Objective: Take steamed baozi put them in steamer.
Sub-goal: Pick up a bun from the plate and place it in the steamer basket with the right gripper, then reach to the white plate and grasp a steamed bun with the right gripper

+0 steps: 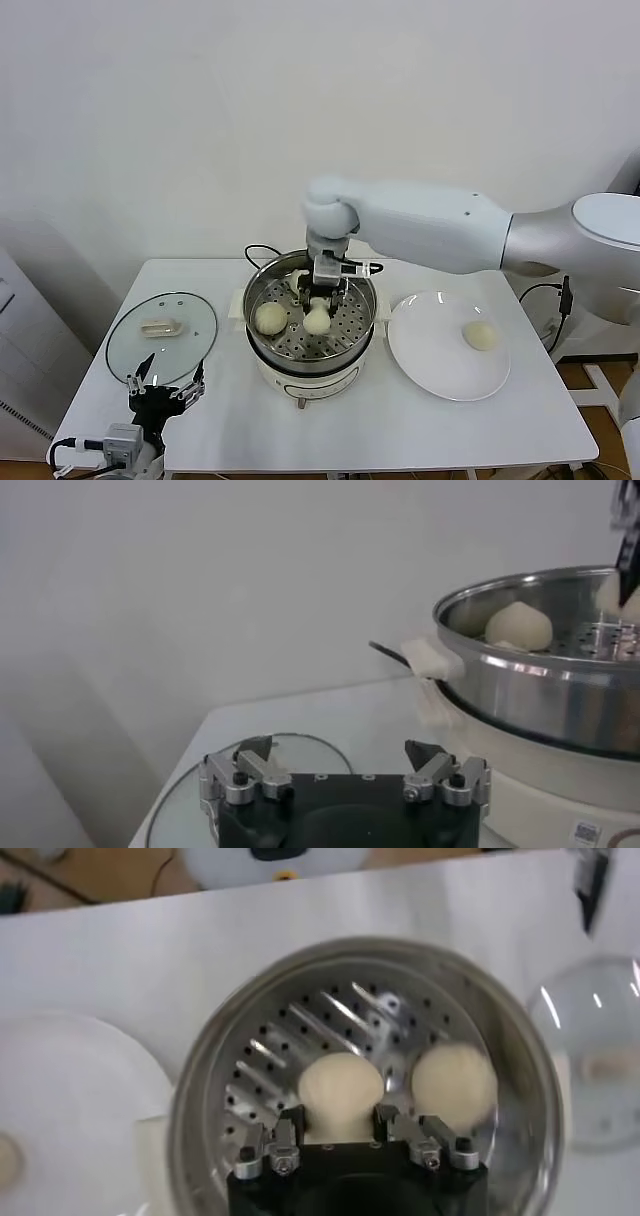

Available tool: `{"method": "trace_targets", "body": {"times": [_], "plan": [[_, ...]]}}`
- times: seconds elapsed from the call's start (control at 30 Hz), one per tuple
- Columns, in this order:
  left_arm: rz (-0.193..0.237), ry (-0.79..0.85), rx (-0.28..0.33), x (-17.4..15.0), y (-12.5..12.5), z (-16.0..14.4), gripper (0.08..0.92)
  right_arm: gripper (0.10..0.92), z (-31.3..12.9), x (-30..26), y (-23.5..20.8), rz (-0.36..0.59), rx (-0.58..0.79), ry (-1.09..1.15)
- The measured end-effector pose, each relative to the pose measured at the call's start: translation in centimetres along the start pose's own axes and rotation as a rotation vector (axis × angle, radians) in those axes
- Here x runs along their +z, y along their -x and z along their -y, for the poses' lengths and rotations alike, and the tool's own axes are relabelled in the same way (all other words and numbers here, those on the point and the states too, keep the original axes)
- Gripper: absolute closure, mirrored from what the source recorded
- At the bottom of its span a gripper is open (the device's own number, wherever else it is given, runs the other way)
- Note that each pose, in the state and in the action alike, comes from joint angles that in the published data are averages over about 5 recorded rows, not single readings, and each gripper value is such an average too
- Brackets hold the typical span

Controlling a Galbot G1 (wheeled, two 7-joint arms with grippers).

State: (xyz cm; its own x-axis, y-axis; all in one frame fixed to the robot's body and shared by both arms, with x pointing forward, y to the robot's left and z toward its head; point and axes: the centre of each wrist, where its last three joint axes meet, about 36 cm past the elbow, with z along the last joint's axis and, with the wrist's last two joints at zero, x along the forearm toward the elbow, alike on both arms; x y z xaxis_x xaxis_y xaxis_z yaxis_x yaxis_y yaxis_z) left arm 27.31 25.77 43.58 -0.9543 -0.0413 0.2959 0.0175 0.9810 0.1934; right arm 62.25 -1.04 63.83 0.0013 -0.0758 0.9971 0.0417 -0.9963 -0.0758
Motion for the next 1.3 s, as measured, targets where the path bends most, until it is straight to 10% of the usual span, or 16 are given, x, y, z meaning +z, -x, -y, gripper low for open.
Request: {"method": "trace_targets", "body": {"times": [0.47, 0.93, 1.3], "plan": [[0.006, -0.002, 0.002, -0.2, 0.0, 0.0, 0.177, 0.584, 1.2, -1.4, 3.1, 0.023, -0.016, -0.094], [0.009, -0.011, 0.009, -0.4, -0.2, 0.0, 0.177, 0.226, 0.0, -0.8, 0.8, -0.024, 0.008, -0.02], [0.004, -0.024, 0.025, -0.4, -0.2, 0.1, 0.177, 0.2, -8.3, 3.3, -6.7, -0.082, 0.085, 0.424]]}}
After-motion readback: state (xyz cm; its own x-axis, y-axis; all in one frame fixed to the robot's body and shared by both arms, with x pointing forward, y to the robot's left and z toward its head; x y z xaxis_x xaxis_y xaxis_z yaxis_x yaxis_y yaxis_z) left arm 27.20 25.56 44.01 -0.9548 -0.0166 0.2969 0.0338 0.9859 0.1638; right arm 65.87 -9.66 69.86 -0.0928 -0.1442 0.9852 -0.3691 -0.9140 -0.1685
